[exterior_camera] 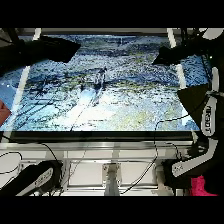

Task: Fold the clothes and pants, and hang the long-sleeved shirts on hangers.

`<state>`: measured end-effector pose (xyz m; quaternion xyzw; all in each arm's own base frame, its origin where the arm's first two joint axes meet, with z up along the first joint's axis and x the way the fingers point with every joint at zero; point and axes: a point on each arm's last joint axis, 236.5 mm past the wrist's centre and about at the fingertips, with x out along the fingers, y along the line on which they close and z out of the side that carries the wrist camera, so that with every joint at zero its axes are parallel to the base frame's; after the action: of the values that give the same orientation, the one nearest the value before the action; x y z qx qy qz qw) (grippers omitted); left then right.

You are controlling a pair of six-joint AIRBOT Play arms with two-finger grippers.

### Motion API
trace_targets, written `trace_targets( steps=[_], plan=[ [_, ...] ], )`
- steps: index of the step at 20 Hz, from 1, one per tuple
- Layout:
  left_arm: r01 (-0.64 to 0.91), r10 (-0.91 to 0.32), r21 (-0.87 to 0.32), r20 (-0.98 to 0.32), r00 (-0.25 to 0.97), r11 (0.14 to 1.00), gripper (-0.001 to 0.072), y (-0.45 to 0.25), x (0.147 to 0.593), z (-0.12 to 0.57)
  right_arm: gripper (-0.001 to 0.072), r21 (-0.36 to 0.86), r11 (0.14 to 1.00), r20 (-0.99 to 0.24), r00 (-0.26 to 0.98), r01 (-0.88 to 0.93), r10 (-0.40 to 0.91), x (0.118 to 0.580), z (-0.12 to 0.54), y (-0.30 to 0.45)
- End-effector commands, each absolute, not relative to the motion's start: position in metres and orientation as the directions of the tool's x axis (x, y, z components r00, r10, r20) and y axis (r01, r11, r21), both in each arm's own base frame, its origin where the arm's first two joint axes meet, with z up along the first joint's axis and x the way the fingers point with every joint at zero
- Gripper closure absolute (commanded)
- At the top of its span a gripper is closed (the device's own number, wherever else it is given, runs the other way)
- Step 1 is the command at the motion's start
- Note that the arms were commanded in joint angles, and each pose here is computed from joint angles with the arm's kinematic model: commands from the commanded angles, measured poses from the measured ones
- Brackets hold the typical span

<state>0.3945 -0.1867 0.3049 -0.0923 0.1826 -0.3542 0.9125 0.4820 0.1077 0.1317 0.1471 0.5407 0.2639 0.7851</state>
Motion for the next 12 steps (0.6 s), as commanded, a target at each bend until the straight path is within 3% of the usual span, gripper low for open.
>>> trace_targets(
  steps=[1, 12],
  plan=[
    [0.612, -0.680, -0.298, -0.268, 0.683, 0.732, -0.0010, -0.1865, 0.3949, 0.3046, 0.0700, 0.535, 0.803, -0.752, 0.285, -0.262, 0.594, 0.4840, 0.1363, 0.1123],
    [0.612, -0.680, -0.298, -0.268, 0.683, 0.732, -0.0009, -0.1865, 0.3949, 0.3046, 0.0700, 0.550, 0.793, -0.743, 0.281, -0.260, 0.607, 0.4830, 0.1384, 0.1154]
  ],
)
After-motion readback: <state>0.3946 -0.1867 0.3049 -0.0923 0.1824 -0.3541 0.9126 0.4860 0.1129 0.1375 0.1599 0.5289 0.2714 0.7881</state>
